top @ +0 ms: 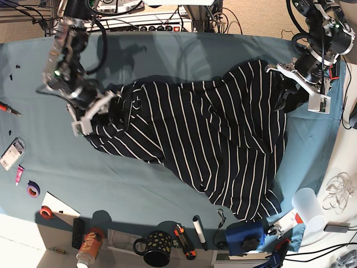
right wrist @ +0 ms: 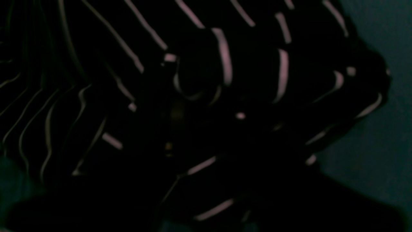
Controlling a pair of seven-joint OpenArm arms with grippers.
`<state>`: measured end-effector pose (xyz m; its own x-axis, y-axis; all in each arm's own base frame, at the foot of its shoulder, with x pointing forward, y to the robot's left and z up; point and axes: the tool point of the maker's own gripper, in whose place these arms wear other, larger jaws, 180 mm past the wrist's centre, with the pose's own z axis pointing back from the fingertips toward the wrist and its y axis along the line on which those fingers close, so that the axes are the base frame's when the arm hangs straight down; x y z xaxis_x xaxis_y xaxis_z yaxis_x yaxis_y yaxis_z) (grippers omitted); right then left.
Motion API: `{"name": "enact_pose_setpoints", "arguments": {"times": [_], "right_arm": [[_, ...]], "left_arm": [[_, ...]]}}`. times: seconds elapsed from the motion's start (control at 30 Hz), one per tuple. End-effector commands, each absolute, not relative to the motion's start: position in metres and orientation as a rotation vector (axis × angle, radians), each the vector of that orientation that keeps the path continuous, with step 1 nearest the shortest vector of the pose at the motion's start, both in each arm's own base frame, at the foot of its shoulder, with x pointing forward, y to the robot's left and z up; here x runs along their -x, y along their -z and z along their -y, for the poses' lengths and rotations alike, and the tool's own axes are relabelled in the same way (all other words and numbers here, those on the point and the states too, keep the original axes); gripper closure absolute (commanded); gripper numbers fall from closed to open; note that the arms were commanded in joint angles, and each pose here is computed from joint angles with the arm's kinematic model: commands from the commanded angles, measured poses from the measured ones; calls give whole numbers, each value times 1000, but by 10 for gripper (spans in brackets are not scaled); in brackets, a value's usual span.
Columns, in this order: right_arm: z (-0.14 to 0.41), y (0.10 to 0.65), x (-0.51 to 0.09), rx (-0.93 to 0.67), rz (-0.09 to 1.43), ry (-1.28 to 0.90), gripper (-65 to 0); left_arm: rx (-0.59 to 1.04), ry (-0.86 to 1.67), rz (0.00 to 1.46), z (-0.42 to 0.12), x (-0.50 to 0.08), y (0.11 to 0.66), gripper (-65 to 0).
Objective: Layout the t-shirt on the table in an organized manner, then fold the t-shirt properly
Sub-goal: 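Pull the shirt edges apart with both grippers to flatten it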
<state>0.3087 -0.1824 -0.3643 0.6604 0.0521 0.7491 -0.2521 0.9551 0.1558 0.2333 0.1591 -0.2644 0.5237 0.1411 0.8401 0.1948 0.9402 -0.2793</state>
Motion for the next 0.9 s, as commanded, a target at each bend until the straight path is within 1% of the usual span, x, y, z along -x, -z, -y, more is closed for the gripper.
{"name": "enact_pose_setpoints", "arguments": {"times": [0.0, 0.07, 0.1, 0.23, 0.4, 0.53, 0.6, 0.8, 0.87], "right_arm": [[185, 349, -322, -236, 889, -176, -96], [190, 350, -327, -187, 882, -171, -21], [192, 349, -329, -167, 881, -174, 0], [206, 335, -339, -127, 917, -161, 0], [249, 291, -341, -76, 1053, -56, 0], [286, 259, -330, -103, 1180, 56, 0], [297, 250, -323, -123, 1215, 83, 0], [311, 242, -311, -149, 1247, 116, 0], [311, 243, -310, -149, 1242, 116, 0]], "left_arm": [[370, 49, 1072, -157, -236, 253, -230], [370, 49, 1072, -157, -236, 253, -230], [370, 49, 1072, -157, -237, 253, -230], [369, 49, 1069, -157, -236, 254, -230], [369, 52, 1051, -157, -235, 256, -230], [365, 93, 939, -152, -223, 273, -230], [372, 138, 883, -144, -216, 282, -230], [472, 210, 793, -105, -206, 300, -230], [468, 228, 763, -97, -204, 312, -231]]}}
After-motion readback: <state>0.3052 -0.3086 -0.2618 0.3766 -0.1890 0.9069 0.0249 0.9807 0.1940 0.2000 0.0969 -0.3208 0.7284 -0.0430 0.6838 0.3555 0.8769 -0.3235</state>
